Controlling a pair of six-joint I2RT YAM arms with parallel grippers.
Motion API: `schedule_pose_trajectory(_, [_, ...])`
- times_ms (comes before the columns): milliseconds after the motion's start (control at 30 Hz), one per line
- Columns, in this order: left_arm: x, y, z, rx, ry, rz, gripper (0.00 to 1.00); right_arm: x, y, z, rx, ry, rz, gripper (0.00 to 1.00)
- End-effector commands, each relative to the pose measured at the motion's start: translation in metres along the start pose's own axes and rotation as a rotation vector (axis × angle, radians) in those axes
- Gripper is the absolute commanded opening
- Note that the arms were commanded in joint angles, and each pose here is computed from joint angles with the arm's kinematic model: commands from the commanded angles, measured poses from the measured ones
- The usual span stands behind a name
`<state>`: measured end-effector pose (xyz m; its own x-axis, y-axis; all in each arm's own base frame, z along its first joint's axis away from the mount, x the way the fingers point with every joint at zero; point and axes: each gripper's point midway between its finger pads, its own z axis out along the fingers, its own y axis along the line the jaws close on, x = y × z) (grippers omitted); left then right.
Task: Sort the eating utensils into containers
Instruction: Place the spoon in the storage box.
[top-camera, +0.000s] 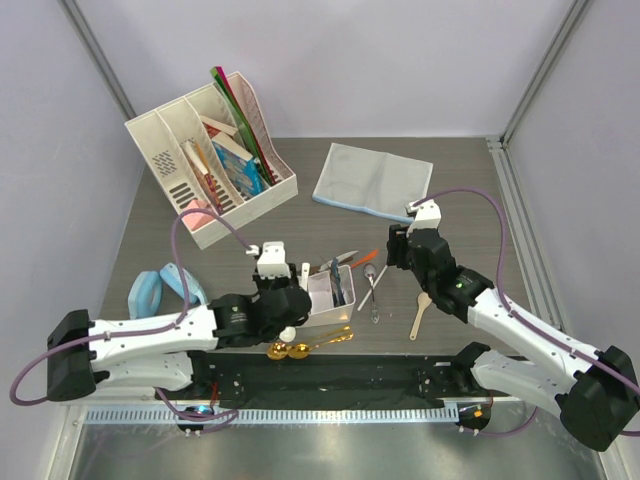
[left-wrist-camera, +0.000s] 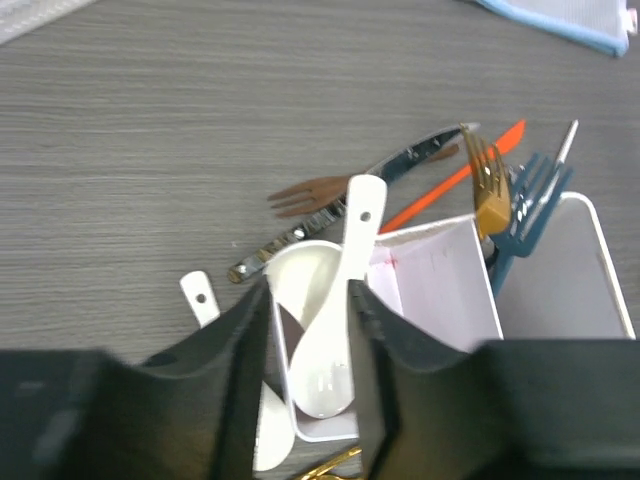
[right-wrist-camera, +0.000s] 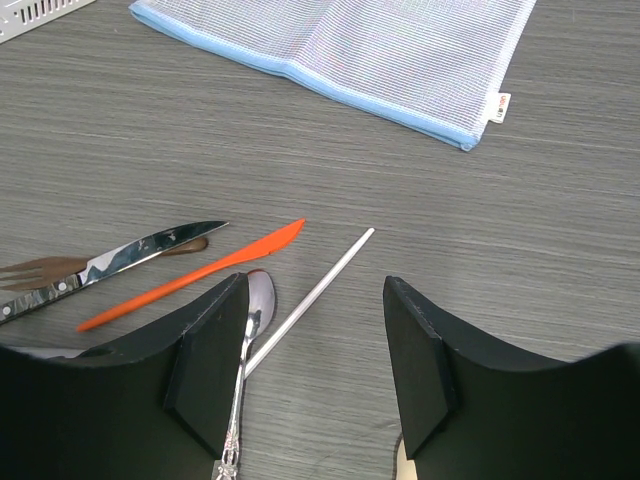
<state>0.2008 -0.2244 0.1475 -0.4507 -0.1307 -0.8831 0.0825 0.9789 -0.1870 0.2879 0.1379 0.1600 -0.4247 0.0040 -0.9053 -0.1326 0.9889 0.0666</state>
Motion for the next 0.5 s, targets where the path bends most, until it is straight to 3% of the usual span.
schedule_pose_trajectory(0, [-0.032, 0.037, -0.013, -0.137, -0.115, -0.052, 0.42, -0.016, 0.003, 0.001, -0.006, -0.054, 0.040, 0.61])
schedule_pose_trajectory(100, [-0.035, 0.058, -0.016, -0.226, -0.135, -0.086, 0.45, -0.017, 0.003, 0.001, -0.008, -0.056, 0.041, 0.61])
schedule_pose_trajectory(233, [-0.014, 0.080, -0.017, -0.310, -0.069, -0.067, 0.45, -0.018, 0.003, 0.000, -0.011, -0.060, 0.044, 0.61])
schedule_pose_trajectory(467, [0.026, 0.073, 0.001, -0.352, 0.061, -0.100, 0.44, -0.020, 0.005, -0.001, -0.020, -0.060, 0.045, 0.61])
